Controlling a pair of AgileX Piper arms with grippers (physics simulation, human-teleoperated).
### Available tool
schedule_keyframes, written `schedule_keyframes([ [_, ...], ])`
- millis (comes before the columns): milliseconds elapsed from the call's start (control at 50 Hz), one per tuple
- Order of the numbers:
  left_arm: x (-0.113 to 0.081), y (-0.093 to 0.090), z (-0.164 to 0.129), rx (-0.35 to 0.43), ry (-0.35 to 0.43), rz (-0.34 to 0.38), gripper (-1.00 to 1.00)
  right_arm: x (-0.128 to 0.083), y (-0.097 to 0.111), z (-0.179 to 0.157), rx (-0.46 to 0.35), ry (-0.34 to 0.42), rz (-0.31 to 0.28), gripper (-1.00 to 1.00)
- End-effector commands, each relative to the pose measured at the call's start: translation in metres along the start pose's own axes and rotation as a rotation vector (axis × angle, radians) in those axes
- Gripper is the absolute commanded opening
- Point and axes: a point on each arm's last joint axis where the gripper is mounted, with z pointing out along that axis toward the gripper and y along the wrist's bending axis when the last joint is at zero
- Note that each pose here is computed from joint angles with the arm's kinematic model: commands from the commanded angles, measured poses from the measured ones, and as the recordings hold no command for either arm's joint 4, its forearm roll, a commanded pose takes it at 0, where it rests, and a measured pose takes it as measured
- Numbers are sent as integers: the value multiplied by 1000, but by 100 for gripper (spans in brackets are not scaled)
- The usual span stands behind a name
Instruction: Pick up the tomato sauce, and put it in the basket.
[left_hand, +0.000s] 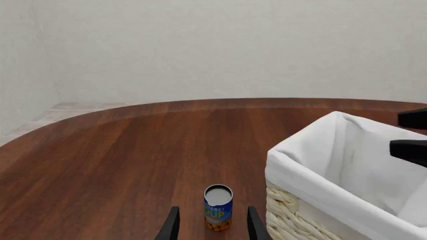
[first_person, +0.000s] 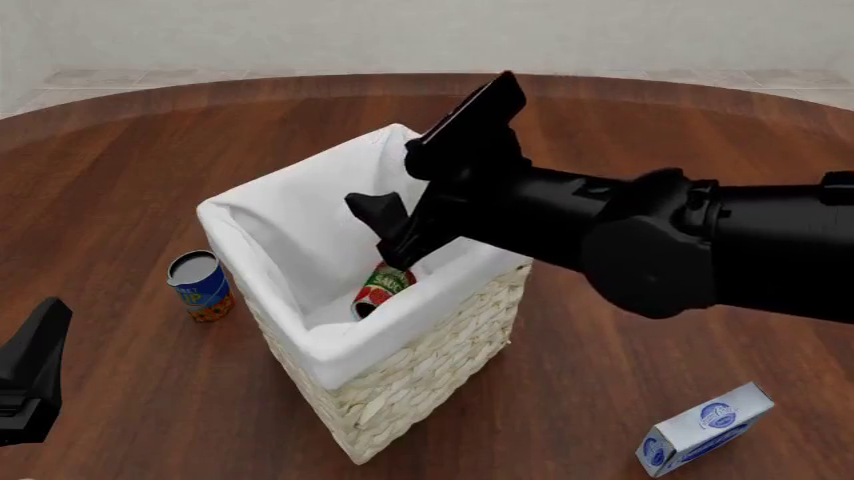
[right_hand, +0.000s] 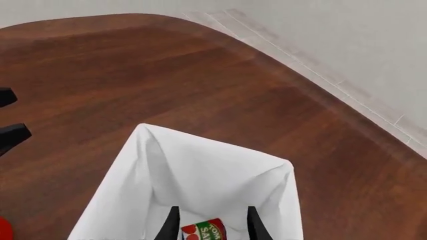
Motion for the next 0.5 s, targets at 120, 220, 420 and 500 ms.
schedule_keyframes([
  [120,0,0,0,0,0,0,100,-10,-3,-19,8,-20,-5,100],
  [220,0,0,0,0,0,0,100,-12,-6,-26,15,-26,-7,100],
  [420,0,0,0,0,0,0,100,-22,-9,-46,25,-44,-20,100],
  [500,0,0,0,0,0,0,100,-26,-12,-53,33,-51,-23,100],
])
